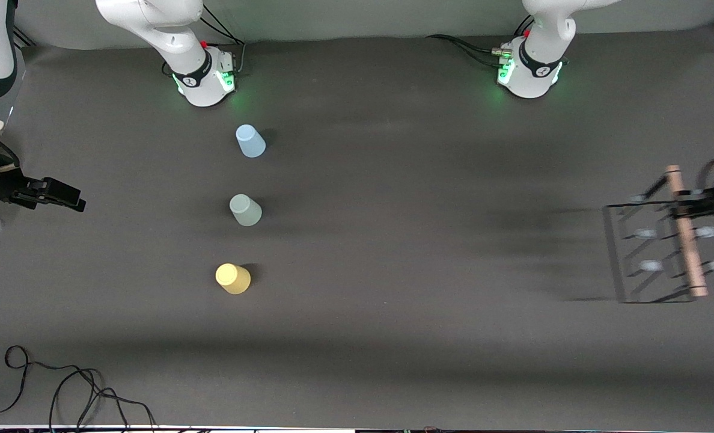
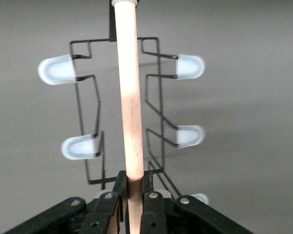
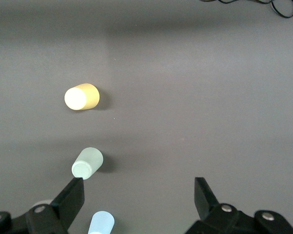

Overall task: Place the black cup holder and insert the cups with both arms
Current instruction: 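Carry the rack with the left gripper to the table middle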

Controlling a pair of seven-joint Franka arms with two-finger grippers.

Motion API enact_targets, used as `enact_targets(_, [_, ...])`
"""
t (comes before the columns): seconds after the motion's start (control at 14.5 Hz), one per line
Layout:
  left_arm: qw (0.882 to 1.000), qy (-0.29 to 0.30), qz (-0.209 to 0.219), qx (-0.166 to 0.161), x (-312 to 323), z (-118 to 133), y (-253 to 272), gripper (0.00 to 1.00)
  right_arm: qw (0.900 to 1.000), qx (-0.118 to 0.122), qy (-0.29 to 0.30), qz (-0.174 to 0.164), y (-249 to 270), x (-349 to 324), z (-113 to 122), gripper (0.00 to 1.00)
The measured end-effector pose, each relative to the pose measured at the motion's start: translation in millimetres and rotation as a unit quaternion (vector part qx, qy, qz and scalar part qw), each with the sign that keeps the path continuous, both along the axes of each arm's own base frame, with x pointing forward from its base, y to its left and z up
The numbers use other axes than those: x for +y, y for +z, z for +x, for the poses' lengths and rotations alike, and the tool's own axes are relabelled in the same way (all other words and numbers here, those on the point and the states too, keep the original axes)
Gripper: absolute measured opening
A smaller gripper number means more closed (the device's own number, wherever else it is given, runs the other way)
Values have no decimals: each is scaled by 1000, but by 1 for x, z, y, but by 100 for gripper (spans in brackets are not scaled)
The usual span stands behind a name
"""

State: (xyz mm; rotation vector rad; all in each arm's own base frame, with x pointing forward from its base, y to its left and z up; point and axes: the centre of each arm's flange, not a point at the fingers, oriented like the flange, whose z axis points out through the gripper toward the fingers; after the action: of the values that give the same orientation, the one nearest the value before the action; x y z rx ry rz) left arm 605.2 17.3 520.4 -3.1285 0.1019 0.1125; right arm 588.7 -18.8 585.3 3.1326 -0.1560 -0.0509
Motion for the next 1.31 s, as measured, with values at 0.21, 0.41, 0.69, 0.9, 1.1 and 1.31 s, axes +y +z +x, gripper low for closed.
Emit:
enact_targets(0.21, [1000, 22, 5, -6, -120, -7, 3, 16, 1000, 0, 0, 0, 0, 0, 0, 100])
enact_targets(0.41, [999, 32, 4, -11, -234, -26, 1, 16, 1000, 0, 0, 0, 0, 0, 0, 100])
enact_targets(0.69, [999, 54, -2, 6, -370, -58, -33, 16, 1000, 0, 0, 0, 0, 0, 0, 100])
enact_targets(0.9, [999, 46, -9, 0, -449, -86, -63, 16, 1000, 0, 0, 0, 0, 0, 0, 100])
enact_targets(1.1, [999, 34, -29, -7, -498, -109, -85, 16, 1000, 2, 0, 0, 0, 0, -1, 100])
enact_targets(1.31, [999, 21, -34, -10, -524, -119, -115, 16, 1000, 17, 1, 1, -3, 1, -4, 100])
